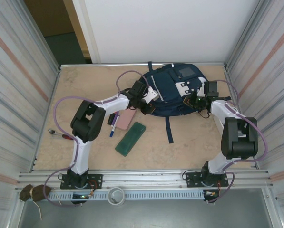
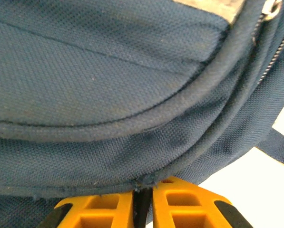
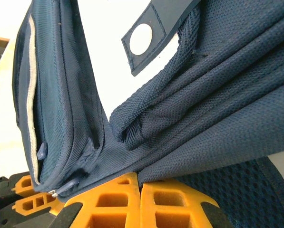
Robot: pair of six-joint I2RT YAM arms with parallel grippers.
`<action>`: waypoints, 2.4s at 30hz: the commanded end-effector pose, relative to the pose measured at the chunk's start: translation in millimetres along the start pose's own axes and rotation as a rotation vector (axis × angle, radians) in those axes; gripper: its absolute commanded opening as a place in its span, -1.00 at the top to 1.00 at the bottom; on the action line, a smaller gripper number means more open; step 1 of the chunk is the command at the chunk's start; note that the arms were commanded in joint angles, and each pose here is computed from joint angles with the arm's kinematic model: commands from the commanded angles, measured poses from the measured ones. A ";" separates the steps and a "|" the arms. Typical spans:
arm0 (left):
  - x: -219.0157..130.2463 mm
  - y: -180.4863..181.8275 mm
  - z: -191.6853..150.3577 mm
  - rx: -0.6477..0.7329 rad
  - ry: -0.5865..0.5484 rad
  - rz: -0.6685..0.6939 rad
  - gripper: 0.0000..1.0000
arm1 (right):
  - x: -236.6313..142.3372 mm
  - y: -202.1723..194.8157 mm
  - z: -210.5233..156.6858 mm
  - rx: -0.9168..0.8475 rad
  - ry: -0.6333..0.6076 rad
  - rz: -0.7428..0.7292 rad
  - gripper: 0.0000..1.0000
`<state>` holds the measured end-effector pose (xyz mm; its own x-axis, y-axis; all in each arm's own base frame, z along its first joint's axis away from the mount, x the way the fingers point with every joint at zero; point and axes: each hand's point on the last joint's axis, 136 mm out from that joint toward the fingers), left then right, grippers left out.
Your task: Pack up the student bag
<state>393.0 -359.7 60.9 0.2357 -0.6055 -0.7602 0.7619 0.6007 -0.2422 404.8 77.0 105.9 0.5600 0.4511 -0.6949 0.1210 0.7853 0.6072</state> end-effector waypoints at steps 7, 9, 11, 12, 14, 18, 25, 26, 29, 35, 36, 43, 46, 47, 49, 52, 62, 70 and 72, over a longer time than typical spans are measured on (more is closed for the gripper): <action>-17.9 4.4 7.2 0.021 -0.048 0.043 1.00 | -5.0 6.8 8.3 -0.042 0.006 0.039 1.00; -26.7 8.1 7.6 0.023 -0.067 0.071 1.00 | -6.1 5.6 11.6 -0.044 0.001 0.034 1.00; -36.2 13.6 9.7 0.028 -0.091 0.116 1.00 | -7.6 4.5 14.6 -0.047 -0.001 0.030 1.00; -41.2 17.6 10.0 0.029 -0.098 0.142 1.00 | -8.7 5.1 16.3 -0.053 -0.002 0.030 1.00; -49.0 24.7 9.1 0.028 -0.097 0.188 1.00 | -10.2 5.3 18.1 -0.069 0.007 0.022 1.00; -58.6 41.2 2.3 0.043 -0.067 0.297 1.00 | -11.7 4.0 18.9 -0.116 0.045 -0.005 1.00; -59.1 -11.4 22.7 0.020 -0.137 0.096 1.00 | -13.6 15.7 32.5 -0.136 0.055 0.030 0.88; -58.7 -23.1 31.0 0.025 -0.159 0.069 1.00 | -13.8 18.9 36.2 -0.131 0.053 0.040 0.84; -54.2 -52.4 53.3 0.027 -0.194 -0.003 1.00 | -21.8 23.5 46.6 -0.118 0.028 0.027 0.70; -43.9 -84.7 77.1 0.026 -0.223 -0.037 1.00 | -57.0 15.1 37.0 -0.104 -0.040 -0.061 0.26; -43.6 -88.3 79.5 0.020 -0.229 -0.047 1.00 | -62.7 14.6 30.9 -0.101 -0.050 -0.067 0.18; -41.7 -101.0 77.8 0.012 -0.240 -0.091 1.00 | -78.5 9.3 -26.3 -0.005 -0.097 -0.011 -0.14; -42.2 -104.4 76.0 0.013 -0.240 -0.104 1.00 | -68.6 14.9 -44.5 0.059 -0.104 0.044 -0.27; -42.7 -106.1 75.7 0.018 -0.239 -0.109 1.00 | -63.3 17.2 -48.3 0.078 -0.109 0.060 -0.35; -42.5 -108.6 73.7 0.023 -0.236 -0.113 1.00 | -51.1 20.0 -53.5 0.108 -0.117 0.078 -0.39; -42.7 -110.5 71.8 0.026 -0.233 -0.115 1.00 | -33.6 26.0 -55.6 0.121 -0.117 0.094 -0.40; -44.9 -103.8 60.8 0.061 -0.216 -0.054 1.00 | -8.5 -2.0 -45.1 0.066 -0.142 -0.031 0.48; -58.2 -36.4 38.2 0.070 -0.164 0.163 1.00 | -40.8 -13.6 -34.2 0.003 -0.159 -0.028 1.00; -62.3 -21.0 36.2 0.051 -0.166 0.191 1.00 | -47.3 -14.7 -33.6 -0.020 -0.155 -0.037 1.00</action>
<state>360.9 -391.0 118.1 0.3697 -0.6315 -0.6816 0.7700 0.6188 -0.1556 344.5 72.0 93.8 0.6351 0.3882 -0.6678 0.1886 0.7605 0.6214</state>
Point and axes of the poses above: each hand's point on the last joint's axis, 136 mm out from that joint toward the fingers, its own x axis out along the fingers, its own y axis along the line the jaws close on, z = x × y, and after that the axes turned 7 degrees about -x, right-handed
